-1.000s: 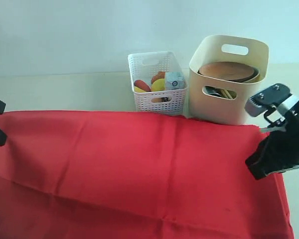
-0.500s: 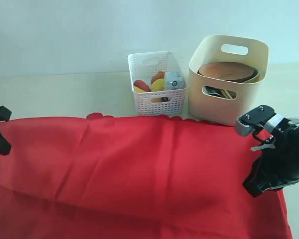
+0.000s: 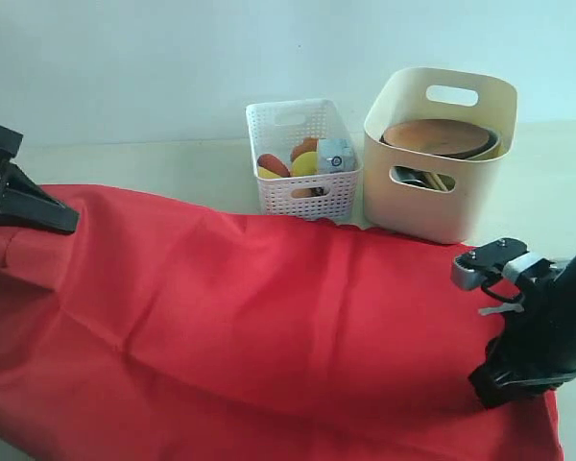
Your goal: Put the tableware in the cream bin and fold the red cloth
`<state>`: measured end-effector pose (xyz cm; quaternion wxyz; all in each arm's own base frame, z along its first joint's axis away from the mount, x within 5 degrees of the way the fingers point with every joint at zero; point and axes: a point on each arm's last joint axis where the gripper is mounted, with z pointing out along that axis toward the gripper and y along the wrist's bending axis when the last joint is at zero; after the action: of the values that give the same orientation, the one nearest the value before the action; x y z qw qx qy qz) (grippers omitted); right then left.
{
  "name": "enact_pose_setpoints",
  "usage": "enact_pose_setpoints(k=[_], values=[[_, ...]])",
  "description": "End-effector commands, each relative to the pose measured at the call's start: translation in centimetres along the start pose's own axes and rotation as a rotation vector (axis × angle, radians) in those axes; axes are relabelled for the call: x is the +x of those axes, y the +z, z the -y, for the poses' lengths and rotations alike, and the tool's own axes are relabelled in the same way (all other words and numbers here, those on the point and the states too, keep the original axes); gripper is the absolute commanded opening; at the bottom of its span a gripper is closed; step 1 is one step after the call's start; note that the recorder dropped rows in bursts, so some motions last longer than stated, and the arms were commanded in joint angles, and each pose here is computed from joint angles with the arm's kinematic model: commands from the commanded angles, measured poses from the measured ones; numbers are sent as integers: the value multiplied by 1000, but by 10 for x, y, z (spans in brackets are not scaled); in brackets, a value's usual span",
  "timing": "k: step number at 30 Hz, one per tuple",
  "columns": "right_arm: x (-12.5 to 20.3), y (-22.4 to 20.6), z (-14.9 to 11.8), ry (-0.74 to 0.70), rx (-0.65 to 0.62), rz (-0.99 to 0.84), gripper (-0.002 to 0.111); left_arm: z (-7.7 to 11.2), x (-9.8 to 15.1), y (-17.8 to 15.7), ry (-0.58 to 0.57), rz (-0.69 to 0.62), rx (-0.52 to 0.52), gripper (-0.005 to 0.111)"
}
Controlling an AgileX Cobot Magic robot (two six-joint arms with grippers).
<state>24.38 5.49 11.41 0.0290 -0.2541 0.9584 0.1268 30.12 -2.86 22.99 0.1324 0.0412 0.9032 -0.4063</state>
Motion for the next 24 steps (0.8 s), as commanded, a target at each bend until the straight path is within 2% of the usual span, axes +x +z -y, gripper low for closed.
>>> enact_pose_setpoints(k=[1, 6, 9, 12, 15, 16, 17, 20, 24], values=[[3, 8, 8, 54, 50, -65, 21, 16, -4, -9, 33, 65, 49, 0], [0, 9, 10, 82, 67, -55, 0, 27, -4, -12, 58, 90, 106, 0], [-8, 8, 4, 78, 77, -44, 0, 37, -2, -5, 85, 63, 148, 0], [-16, 10, -6, 41, 91, -27, 0, 58, 2, 7, 143, 2, 193, 0], [-20, 13, -11, 73, 120, -12, 0, 84, 10, 18, 221, -48, 223, 0], [-19, 15, -9, 119, 127, -16, 0, 104, 17, 26, 272, -53, 238, 0], [-19, 17, -9, 126, 127, -20, 0, 112, 20, 29, 292, -50, 246, 0], [-20, 19, -8, 165, 131, -8, 0, 160, 39, 56, 397, -65, 294, 0], [-27, 15, -8, 199, 120, -10, 0, 207, 66, 99, 512, -114, 316, 0]])
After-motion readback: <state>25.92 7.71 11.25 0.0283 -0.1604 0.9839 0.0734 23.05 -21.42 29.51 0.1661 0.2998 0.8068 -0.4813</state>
